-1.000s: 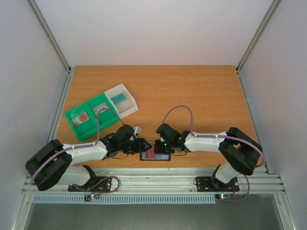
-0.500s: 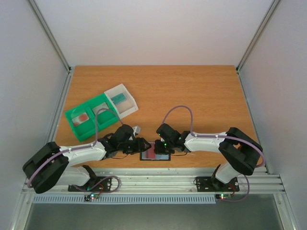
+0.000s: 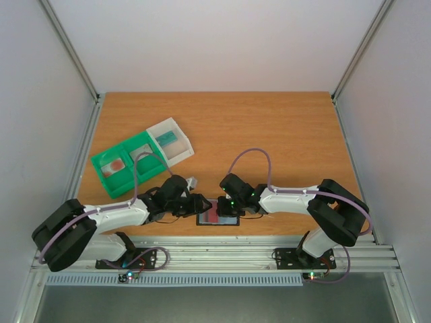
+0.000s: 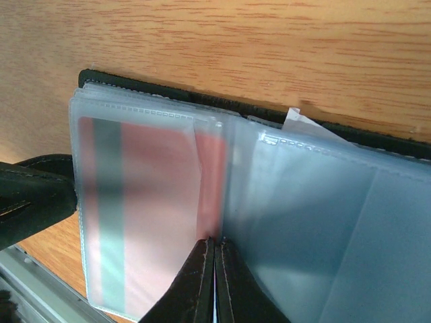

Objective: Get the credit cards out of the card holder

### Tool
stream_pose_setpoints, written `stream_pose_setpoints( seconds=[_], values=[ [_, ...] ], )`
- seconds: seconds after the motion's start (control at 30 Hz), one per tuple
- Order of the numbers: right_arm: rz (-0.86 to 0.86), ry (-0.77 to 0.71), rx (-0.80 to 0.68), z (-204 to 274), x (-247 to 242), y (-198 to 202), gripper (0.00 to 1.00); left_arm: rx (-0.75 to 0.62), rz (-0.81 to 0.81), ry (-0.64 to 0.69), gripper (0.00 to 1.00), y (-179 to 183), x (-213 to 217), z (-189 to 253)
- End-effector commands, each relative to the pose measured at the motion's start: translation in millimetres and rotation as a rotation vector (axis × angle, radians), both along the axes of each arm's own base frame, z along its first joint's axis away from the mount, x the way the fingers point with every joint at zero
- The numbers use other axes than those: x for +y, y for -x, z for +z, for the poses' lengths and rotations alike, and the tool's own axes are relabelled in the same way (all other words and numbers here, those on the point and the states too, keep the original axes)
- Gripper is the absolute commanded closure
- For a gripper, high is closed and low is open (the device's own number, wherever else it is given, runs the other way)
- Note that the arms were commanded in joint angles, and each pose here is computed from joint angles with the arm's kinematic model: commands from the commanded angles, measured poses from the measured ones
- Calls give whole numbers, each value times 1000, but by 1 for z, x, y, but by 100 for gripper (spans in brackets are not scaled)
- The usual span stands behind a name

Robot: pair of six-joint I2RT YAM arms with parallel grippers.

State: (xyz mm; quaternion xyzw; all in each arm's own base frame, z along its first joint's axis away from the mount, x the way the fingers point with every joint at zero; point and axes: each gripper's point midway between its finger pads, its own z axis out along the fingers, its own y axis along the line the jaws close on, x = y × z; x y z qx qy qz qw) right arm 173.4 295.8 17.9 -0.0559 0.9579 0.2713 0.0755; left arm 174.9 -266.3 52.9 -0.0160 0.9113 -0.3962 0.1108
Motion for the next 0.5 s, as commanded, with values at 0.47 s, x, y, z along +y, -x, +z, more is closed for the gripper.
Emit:
stream_pose_setpoints(
  seconds=[0.47],
  values=[
    [-15,72,26,-18,-18,11,96,-38,-41,86,47,-5,-17,22]
  ],
)
